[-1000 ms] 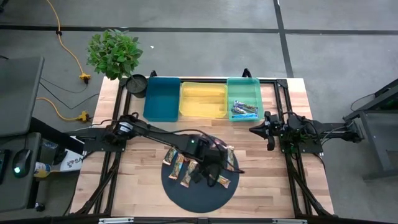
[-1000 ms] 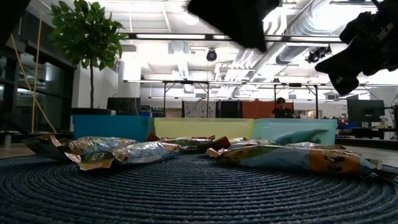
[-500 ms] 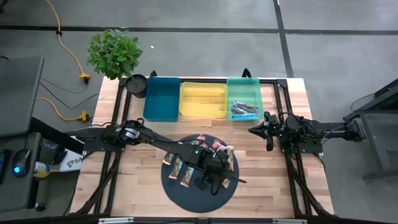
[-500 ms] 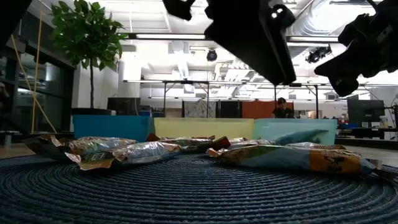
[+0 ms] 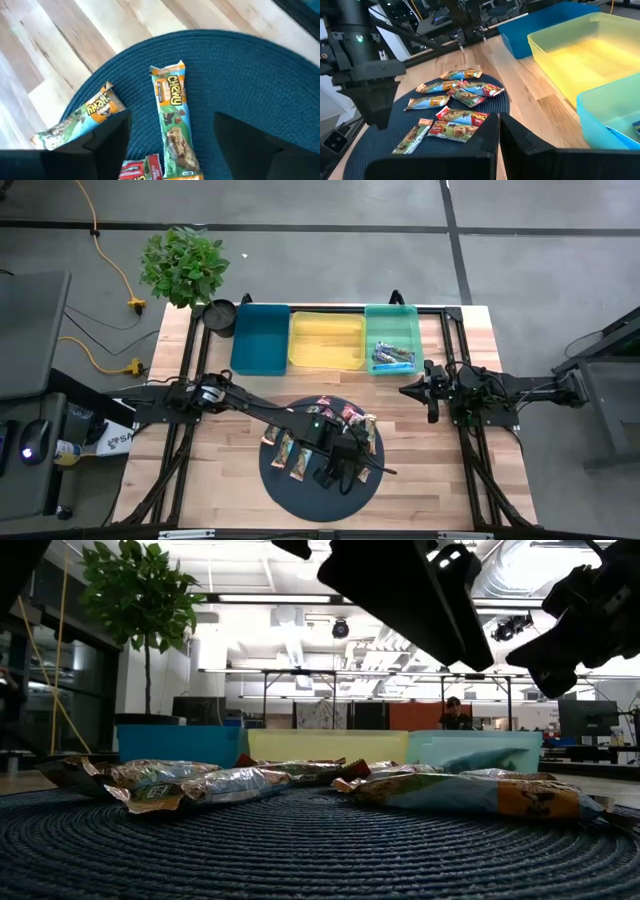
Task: Pick and place Granola Bars by type
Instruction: Put the yellow granola bar into the yellow bin
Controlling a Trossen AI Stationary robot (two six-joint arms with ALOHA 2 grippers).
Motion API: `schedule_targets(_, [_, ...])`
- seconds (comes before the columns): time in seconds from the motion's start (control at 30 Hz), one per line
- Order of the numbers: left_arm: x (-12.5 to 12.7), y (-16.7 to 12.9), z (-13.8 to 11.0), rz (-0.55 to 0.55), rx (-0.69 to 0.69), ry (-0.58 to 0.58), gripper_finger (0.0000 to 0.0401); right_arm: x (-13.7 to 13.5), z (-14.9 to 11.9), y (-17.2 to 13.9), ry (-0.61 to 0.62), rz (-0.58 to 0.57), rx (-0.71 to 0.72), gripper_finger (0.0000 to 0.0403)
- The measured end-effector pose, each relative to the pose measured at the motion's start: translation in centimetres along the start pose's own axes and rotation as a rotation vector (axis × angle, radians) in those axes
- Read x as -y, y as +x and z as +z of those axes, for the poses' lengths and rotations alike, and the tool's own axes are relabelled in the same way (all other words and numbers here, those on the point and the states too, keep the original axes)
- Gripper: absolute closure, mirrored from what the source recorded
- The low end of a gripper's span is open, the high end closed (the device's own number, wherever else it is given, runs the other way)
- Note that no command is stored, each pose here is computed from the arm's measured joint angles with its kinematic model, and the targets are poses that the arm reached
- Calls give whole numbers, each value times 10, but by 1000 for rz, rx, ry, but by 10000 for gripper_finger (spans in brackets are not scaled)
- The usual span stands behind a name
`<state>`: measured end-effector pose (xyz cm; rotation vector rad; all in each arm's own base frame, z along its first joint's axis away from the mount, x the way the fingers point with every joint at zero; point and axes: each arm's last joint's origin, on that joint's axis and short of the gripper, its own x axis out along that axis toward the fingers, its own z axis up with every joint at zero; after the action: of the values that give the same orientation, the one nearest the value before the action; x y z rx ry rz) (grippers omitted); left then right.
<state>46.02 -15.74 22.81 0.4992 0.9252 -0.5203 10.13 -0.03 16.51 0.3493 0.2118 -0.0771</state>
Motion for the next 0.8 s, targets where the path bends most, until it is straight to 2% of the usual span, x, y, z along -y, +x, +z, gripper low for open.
schedule_targets(0.1, [1, 10, -1, -32, 9, -2, 111, 0, 0, 0, 0, 1, 2, 402])
schedule_targets(0.17, [4, 21, -8, -63, -36, -24, 110, 0, 0, 0, 0, 0, 0, 402])
schedule_targets(0.37, [5, 53, -23, -66, -130, -105, 109, 0, 0, 0, 0, 1, 2, 402])
schedule_targets(0.57, [3, 62, -25, -4, -140, -113, 109, 0, 0, 1, -1, -4, -11, 402])
schedule_targets(0.8, [3, 65, -25, -17, -130, -115, 109, 0, -1, 1, -1, -4, -11, 402])
